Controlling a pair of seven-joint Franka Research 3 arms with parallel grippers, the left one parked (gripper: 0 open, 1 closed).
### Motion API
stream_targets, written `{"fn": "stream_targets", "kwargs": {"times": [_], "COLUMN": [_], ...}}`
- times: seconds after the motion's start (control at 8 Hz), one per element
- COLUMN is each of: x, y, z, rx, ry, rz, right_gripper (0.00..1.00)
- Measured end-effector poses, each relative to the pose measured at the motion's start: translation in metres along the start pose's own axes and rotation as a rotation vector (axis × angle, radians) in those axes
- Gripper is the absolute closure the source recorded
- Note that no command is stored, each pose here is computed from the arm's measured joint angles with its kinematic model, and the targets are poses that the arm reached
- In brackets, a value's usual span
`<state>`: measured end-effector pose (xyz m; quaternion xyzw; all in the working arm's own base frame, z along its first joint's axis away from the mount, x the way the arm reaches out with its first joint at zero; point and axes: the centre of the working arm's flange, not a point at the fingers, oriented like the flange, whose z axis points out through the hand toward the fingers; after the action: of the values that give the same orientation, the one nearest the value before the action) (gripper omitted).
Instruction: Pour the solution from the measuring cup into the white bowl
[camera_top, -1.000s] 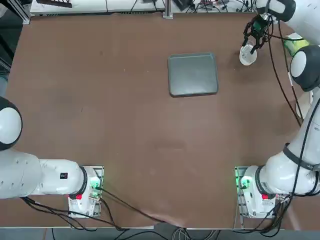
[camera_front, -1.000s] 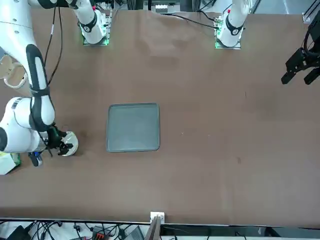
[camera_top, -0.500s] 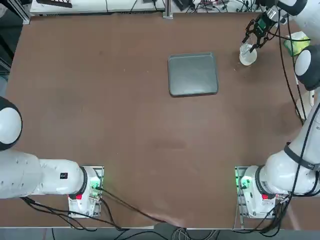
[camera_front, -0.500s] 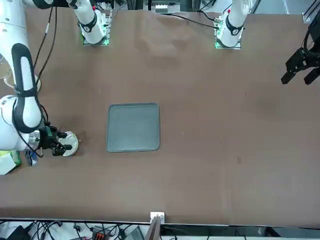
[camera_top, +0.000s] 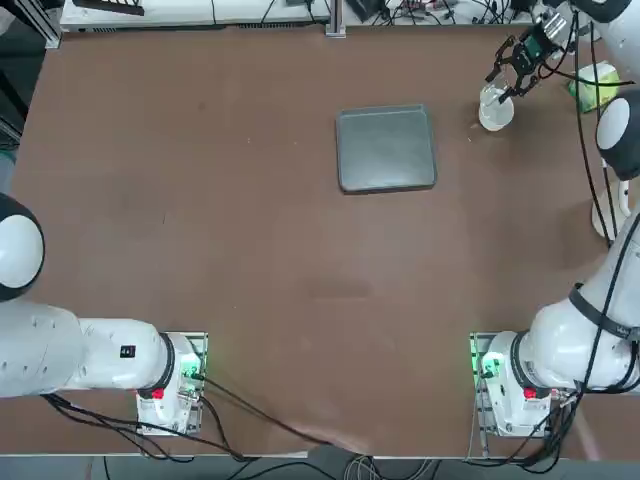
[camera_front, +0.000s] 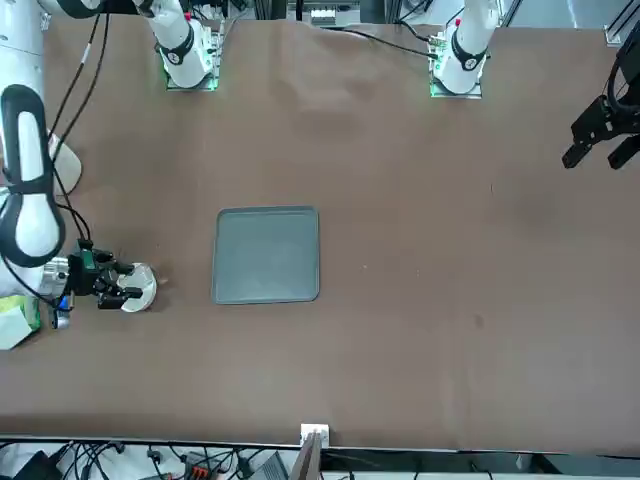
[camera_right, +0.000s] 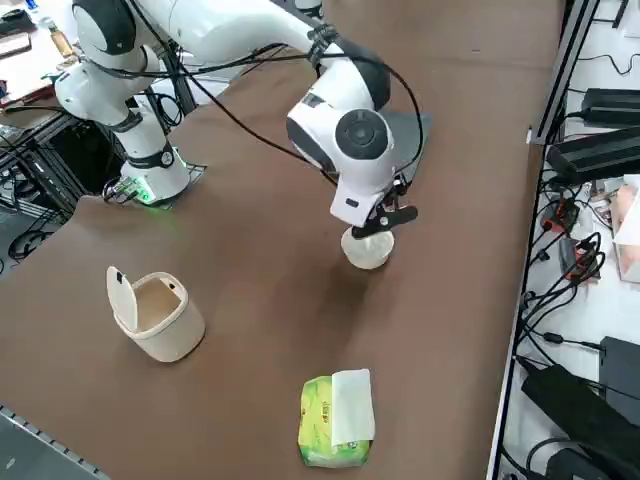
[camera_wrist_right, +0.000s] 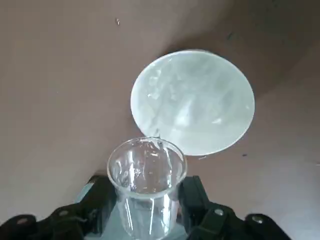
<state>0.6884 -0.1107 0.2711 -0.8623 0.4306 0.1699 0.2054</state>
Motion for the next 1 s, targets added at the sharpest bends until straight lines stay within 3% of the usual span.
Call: {"fn": "stream_targets", "kwargs": {"times": [0.62,1.0], "x": [0.031,0.040], "y": [0.041,0.062], "z": [0.002,0.005], "rx": [0.153,0.194], "ry": [-0.096,-0.129], "rz": [-0.012,-0.028], "right_gripper": [0.27,0.27]}}
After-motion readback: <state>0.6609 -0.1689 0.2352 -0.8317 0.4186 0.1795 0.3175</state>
